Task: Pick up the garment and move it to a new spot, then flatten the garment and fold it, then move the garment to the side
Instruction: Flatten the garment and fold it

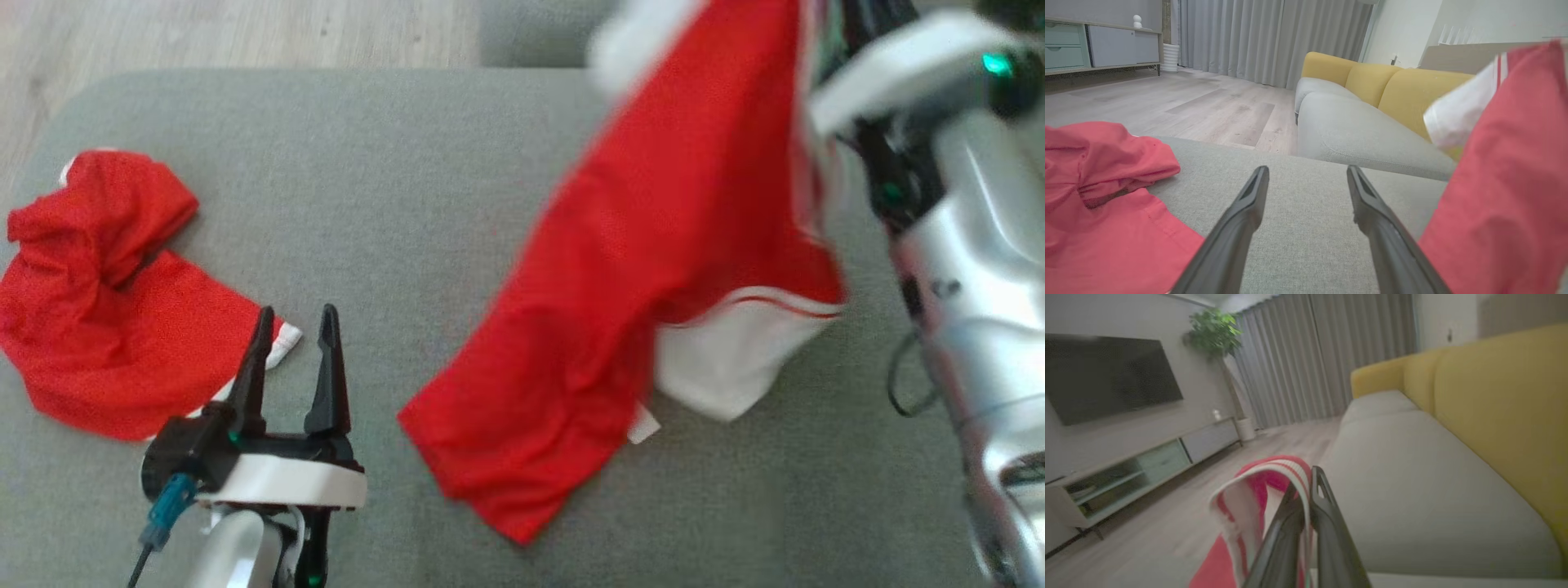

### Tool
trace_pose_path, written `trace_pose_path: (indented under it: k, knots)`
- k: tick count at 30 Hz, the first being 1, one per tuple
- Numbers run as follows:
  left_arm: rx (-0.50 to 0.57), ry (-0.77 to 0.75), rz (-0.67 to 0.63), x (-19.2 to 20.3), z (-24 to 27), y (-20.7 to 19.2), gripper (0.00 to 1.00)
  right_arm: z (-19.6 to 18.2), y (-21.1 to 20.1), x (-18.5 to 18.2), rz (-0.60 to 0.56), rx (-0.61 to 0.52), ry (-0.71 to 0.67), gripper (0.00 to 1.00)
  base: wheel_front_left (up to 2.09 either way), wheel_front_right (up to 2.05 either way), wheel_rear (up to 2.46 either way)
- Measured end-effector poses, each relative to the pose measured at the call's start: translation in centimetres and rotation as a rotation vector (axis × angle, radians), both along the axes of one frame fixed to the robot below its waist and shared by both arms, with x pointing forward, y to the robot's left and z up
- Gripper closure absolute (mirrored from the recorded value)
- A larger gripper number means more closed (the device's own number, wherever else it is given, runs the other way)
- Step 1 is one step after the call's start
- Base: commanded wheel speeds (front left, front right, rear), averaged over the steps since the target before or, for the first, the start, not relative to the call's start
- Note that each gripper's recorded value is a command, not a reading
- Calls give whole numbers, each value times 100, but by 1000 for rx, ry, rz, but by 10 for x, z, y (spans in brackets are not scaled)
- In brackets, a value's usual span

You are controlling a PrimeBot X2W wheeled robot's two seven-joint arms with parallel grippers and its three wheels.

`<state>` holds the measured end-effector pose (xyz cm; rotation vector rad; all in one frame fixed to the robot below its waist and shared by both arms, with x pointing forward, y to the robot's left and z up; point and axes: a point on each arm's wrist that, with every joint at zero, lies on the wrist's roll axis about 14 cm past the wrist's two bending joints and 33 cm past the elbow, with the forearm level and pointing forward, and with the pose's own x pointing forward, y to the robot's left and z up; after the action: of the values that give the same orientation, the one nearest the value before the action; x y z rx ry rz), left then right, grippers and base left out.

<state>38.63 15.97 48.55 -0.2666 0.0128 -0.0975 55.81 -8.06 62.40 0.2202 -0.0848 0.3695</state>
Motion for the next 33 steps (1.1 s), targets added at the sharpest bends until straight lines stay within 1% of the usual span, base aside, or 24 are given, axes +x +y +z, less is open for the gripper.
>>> trace_pose_path:
  k: [2,5,6,7,11,14,19,23,25,27,30,33]
  knots:
    - [1,11,-3,0,-4,0,0,-41,-27,7,-72,-24,96,100,0,0,0]
    - [5,29,-3,1,-11,2,0,-72,-48,16,-140,-24,159,100,0,0,0]
    - [10,33,-5,2,-12,2,0,-80,-51,18,-154,-23,175,54,0,0,0]
    - [11,33,-4,4,-12,2,0,-88,-52,20,-162,-19,196,0,0,0,0]
    - [12,32,-3,11,-13,4,0,-111,-49,25,-166,-26,259,0,0,0,0]
    - [17,29,-9,14,-12,2,0,-124,-42,18,-139,-67,315,0,0,0,0]
    - [15,10,-13,17,-6,0,0,-127,-42,3,-111,-130,369,0,0,0,0]
    - [10,-6,-24,17,-1,-5,0,-125,-45,-9,-101,-142,371,0,0,0,0]
    - [6,-7,-21,16,0,-4,0,-128,-47,-20,-97,-140,374,0,0,0,0]
    - [6,-3,-19,12,-1,-5,0,-139,-50,-36,-97,-134,399,0,0,0,0]
    - [2,0,-25,8,-2,-8,0,-168,-54,-67,-99,-113,468,0,0,0,0]
    - [2,-6,-24,7,0,-7,0,-203,-57,-102,-106,-92,567,0,0,0,0]
